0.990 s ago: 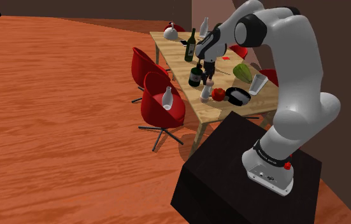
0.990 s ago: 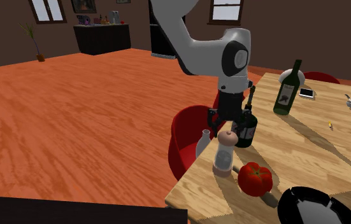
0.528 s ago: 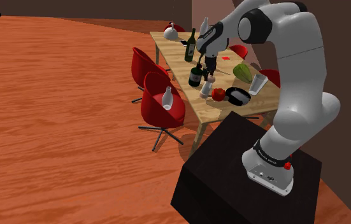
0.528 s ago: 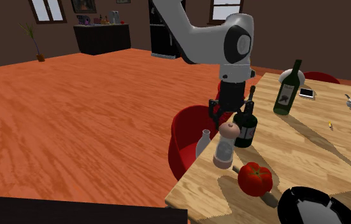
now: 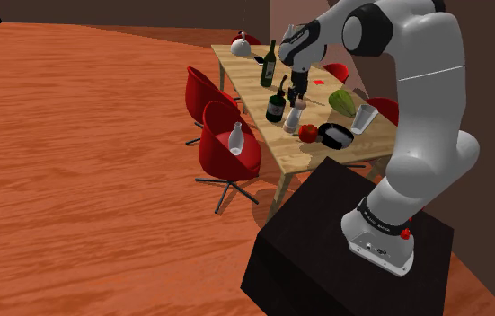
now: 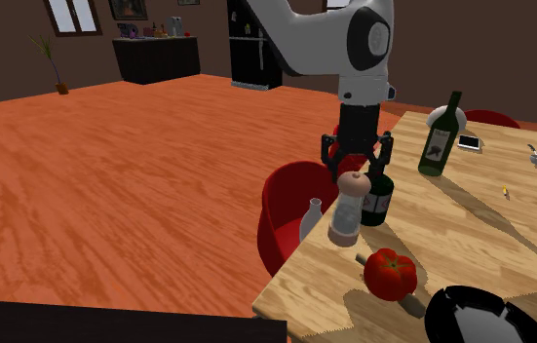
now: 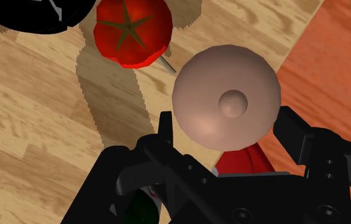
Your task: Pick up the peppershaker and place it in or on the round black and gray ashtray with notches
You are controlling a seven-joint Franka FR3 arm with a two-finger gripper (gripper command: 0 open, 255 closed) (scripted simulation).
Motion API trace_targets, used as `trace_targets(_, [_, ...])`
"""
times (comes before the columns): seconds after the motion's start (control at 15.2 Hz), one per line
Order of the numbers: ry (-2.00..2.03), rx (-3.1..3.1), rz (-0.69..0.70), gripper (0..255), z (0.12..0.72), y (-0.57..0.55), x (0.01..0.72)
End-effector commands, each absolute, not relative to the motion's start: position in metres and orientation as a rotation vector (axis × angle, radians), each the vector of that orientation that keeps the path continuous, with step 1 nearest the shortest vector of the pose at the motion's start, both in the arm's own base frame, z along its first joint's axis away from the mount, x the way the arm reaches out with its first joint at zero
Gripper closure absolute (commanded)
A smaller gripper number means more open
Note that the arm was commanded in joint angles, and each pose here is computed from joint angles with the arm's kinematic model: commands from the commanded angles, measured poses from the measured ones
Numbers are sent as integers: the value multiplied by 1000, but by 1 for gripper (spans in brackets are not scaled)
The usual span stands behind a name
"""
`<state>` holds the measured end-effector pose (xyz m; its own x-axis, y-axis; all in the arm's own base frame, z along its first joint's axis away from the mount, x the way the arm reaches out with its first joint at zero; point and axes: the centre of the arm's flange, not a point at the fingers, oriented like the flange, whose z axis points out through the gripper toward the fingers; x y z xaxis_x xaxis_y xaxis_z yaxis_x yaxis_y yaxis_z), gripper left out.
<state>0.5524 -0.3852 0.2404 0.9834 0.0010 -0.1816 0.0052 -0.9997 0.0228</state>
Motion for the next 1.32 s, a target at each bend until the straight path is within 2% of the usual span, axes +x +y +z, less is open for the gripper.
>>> trace_targets(0.0, [5,3106,-284,255,251,-385,552])
trace_targets(0.4, [5,3106,-284,255,283,-385,552])
trace_targets(1.25, [5,3106,-284,255,321,-523,458])
